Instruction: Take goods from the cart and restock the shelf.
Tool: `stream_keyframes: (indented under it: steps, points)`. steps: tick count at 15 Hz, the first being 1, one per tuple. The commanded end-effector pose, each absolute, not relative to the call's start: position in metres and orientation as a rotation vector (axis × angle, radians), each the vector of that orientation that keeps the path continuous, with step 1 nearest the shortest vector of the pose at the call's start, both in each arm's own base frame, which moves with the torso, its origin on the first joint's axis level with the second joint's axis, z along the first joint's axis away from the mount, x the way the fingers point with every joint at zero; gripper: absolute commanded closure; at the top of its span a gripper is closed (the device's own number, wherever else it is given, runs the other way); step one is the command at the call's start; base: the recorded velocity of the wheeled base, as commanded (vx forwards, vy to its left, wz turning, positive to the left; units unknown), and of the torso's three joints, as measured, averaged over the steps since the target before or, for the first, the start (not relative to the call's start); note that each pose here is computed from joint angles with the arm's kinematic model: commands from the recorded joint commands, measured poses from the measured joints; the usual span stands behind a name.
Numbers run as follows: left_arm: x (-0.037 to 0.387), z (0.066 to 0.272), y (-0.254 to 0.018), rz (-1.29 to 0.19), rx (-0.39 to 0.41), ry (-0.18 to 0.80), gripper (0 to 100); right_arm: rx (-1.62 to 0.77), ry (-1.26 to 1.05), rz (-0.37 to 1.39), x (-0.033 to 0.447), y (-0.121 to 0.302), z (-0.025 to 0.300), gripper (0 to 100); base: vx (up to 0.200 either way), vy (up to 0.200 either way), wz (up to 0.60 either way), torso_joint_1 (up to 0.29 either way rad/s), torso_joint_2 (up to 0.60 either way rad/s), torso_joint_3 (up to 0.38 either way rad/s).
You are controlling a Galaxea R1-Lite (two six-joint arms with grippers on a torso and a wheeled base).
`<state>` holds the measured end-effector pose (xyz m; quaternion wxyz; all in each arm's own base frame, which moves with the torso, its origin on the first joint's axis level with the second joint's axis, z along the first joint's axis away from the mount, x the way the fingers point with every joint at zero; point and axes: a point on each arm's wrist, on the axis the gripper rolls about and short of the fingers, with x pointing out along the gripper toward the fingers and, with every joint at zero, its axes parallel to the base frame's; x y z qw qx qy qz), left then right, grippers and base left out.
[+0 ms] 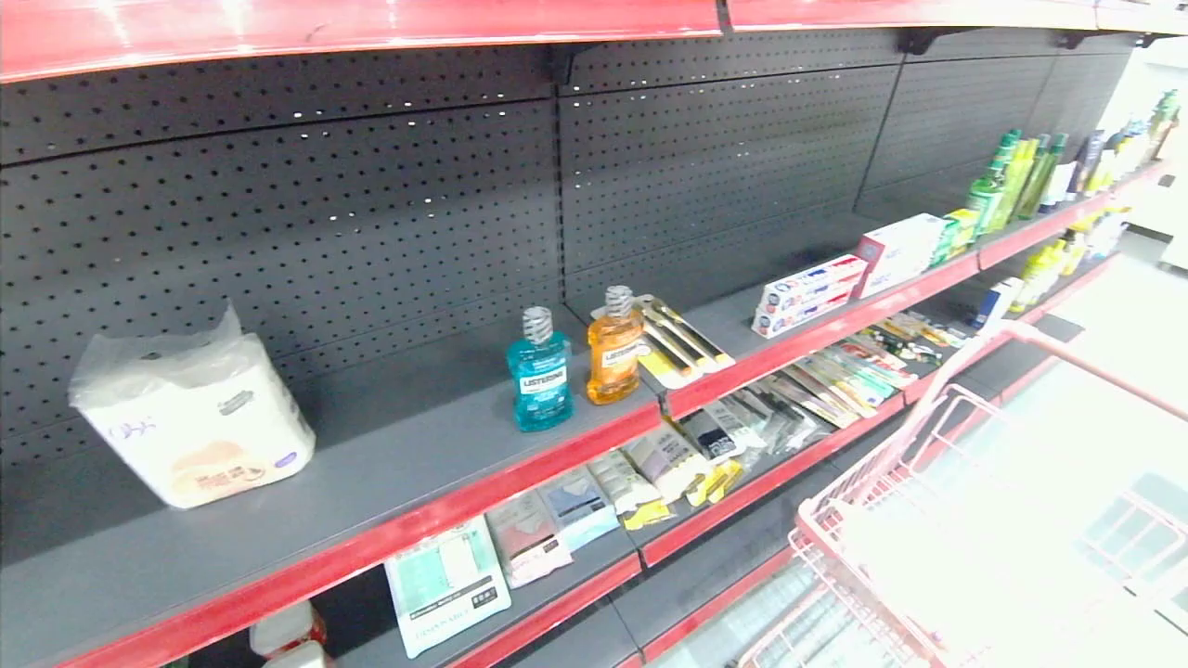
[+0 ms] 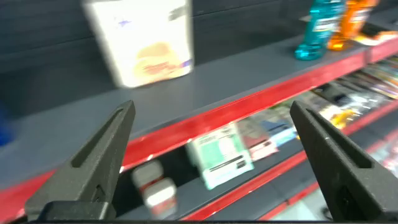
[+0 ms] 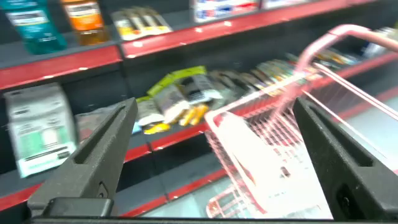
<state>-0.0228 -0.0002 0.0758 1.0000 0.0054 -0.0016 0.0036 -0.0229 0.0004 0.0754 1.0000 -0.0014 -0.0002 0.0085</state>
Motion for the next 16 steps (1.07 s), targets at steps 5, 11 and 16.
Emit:
stream_keyframes:
  steps: [5,11,16]
  points:
    - [-0.0228,0.0758,-0.0001,0.009,0.011,-0.003,0,-0.002,0.002,0.017,-0.0228,0.0004,0.0753,0,0.0,0.0,0.0,0.0,0.0,0.0]
    - [-0.0228,0.0758,-0.0001,0.009,0.011,-0.003,0,-0.003,0.0,0.025,-0.0228,0.0006,0.0755,0,0.0,0.0,0.0,0.0,0.0,0.0]
    - [-0.0228,0.0758,-0.0001,0.009,0.011,-0.003,0,-0.003,0.0,0.025,-0.0228,0.0006,0.0755,0,0.0,0.0,0.0,0.0,0.0,0.0]
